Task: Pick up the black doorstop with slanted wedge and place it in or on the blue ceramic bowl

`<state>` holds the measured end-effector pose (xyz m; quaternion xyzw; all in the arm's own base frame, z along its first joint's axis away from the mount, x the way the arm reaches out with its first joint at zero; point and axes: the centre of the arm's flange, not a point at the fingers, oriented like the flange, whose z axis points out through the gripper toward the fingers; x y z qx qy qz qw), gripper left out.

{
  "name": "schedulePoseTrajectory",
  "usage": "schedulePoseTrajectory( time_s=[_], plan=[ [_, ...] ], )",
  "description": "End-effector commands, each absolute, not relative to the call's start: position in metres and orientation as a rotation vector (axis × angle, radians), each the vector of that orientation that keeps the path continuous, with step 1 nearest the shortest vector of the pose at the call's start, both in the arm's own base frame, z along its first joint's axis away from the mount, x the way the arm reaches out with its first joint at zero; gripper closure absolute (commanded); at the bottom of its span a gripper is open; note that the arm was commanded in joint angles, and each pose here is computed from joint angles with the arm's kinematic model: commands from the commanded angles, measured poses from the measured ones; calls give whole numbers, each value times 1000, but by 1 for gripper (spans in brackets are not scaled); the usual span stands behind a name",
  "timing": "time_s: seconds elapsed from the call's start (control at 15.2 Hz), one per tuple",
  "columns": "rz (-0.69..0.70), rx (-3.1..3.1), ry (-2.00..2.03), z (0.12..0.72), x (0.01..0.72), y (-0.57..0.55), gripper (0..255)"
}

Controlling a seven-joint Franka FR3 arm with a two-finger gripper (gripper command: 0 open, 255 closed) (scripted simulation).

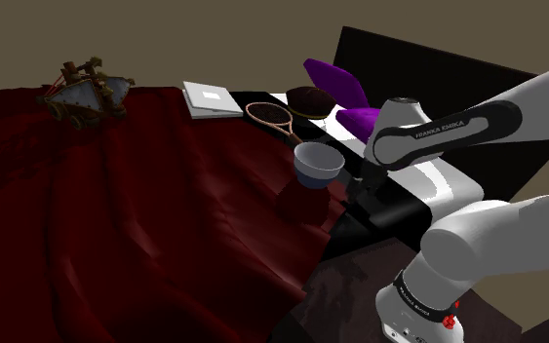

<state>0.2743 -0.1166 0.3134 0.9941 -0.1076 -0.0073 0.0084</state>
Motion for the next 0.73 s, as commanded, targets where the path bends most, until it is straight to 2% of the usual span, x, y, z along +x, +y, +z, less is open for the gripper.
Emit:
schedulePoseTrajectory(
  time_s=[0.0,0.53,0.59,0.66],
  plan=[
    [-21,3106,-336,300,274,-116,0],
    [-21,3106,-336,300,274,-116,0],
    [-21,3106,-336,300,274,-116,255],
    [-21,3106,-336,300,274,-116,255]
  ],
)
